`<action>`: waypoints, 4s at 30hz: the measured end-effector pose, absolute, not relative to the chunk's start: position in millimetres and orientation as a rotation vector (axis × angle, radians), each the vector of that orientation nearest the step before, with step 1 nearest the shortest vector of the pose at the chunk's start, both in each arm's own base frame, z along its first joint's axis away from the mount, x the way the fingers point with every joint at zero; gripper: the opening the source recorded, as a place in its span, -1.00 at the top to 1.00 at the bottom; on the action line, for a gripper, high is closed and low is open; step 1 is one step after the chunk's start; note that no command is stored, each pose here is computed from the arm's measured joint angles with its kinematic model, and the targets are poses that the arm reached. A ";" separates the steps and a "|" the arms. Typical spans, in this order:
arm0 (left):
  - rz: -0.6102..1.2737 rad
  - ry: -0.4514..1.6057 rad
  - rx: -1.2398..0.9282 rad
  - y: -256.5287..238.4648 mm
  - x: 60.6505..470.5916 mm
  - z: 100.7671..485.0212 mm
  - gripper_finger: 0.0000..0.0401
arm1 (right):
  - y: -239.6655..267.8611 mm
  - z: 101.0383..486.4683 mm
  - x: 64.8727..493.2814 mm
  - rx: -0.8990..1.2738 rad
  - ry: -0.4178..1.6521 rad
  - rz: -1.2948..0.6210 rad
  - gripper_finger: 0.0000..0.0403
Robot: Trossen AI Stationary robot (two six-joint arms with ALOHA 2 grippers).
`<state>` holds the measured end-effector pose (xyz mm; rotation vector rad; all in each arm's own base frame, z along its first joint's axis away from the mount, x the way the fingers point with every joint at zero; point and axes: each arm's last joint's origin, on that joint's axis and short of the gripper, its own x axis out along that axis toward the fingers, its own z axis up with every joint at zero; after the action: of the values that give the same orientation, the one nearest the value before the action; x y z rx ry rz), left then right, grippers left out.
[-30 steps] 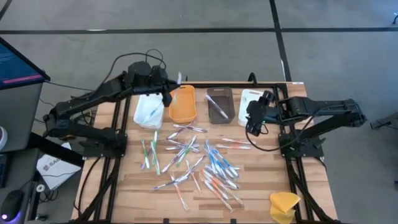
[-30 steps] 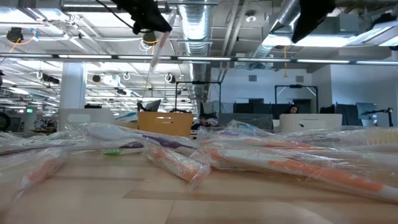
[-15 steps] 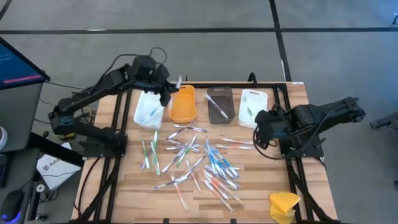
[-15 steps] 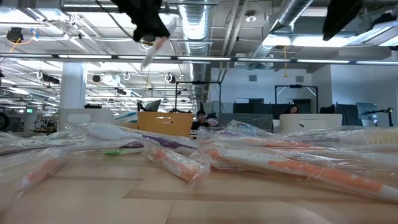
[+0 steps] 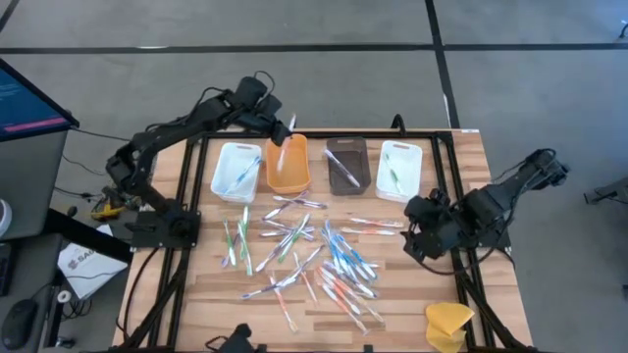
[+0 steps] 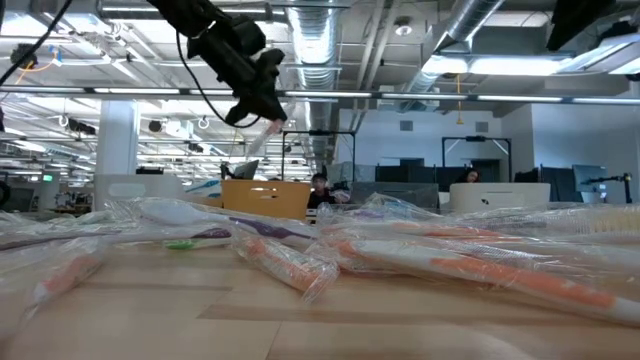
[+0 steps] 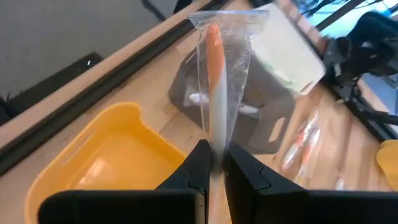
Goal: Pick & Place Toothbrushes
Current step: Put the orange toothbrush into the yellow bin, then put the blue toothbrush into the left white bin
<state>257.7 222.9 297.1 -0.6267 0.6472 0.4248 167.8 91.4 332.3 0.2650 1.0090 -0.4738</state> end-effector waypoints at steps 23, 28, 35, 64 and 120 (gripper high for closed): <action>0.395 0.874 -0.643 233.5 288.6 227.4 0.91 | 102.8 305.3 197.7 0.045 1.121 -0.491 -0.36; 0.455 0.919 -0.632 233.3 285.7 224.6 0.91 | 102.8 305.3 197.7 0.045 1.122 -0.490 -0.36; 0.446 0.945 -0.638 230.6 288.1 219.9 0.85 | 102.8 305.3 197.7 0.046 1.122 -0.491 -0.36; 0.380 0.695 -0.505 186.2 272.3 306.9 0.07 | 103.7 305.8 199.9 0.033 1.109 -0.462 -0.36; -0.121 0.447 -0.243 19.3 214.0 262.5 0.07 | 112.6 204.9 299.9 0.050 1.195 -0.560 -0.36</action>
<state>214.0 19.3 262.5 -0.2426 0.4468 -0.1207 299.9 112.6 204.9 0.0502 1.1955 -0.5599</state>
